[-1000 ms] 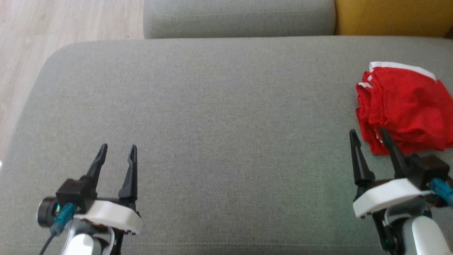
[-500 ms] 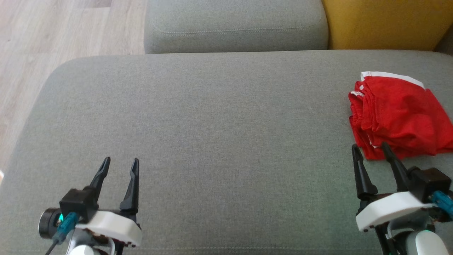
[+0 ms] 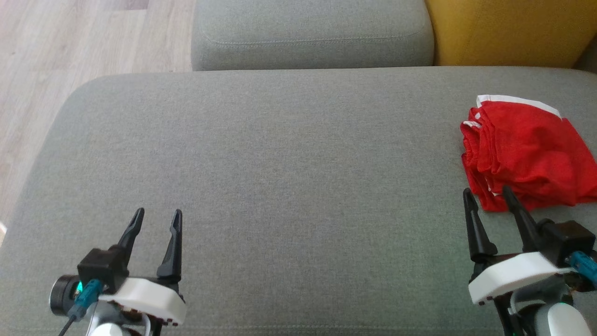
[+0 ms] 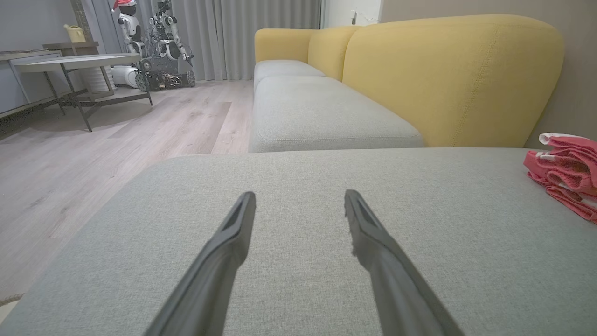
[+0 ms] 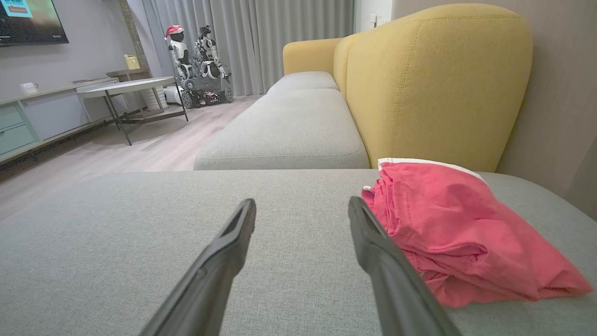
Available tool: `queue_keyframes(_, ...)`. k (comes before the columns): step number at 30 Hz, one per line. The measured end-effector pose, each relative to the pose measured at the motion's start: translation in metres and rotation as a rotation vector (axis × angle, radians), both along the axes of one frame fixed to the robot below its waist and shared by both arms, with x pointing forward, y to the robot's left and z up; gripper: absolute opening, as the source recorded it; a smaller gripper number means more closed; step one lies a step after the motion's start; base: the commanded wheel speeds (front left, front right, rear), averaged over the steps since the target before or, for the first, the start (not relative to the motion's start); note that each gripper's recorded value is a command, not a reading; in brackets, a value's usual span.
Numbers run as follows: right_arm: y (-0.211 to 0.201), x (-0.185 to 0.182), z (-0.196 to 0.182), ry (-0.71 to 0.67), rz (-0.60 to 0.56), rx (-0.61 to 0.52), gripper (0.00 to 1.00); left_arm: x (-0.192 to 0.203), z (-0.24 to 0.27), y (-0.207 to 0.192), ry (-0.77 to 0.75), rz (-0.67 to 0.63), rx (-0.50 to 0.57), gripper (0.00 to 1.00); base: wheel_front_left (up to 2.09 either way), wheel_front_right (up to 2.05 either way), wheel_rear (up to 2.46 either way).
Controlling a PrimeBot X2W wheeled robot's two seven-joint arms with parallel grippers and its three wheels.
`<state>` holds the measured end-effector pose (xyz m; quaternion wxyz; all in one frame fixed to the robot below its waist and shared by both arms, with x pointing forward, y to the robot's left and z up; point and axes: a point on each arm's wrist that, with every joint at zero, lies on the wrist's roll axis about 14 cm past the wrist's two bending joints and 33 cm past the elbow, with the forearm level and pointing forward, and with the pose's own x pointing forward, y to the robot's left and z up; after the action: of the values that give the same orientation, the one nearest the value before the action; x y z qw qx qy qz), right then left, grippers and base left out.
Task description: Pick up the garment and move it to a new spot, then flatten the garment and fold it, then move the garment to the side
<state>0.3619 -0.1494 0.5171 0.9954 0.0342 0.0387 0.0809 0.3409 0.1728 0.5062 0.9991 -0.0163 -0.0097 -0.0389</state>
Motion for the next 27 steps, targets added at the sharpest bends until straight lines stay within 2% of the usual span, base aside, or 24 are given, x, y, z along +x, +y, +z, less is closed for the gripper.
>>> queue_keyframes(22,0.002,0.001,0.0,0.002,0.005,0.019,1.0,-0.001,-0.002,0.002,0.008,0.01,0.001,1.0,0.0,0.0,0.0)
queue_keyframes(23,0.002,0.001,0.0,0.002,0.005,0.019,0.0,-0.001,-0.002,0.001,0.007,0.008,0.002,0.0,0.0,0.0,0.0)
queue_keyframes(27,0.003,-0.004,-0.025,0.078,0.006,0.018,0.0,-0.01,-0.028,-0.004,0.085,0.006,-0.006,0.0,0.0,0.0,0.0)
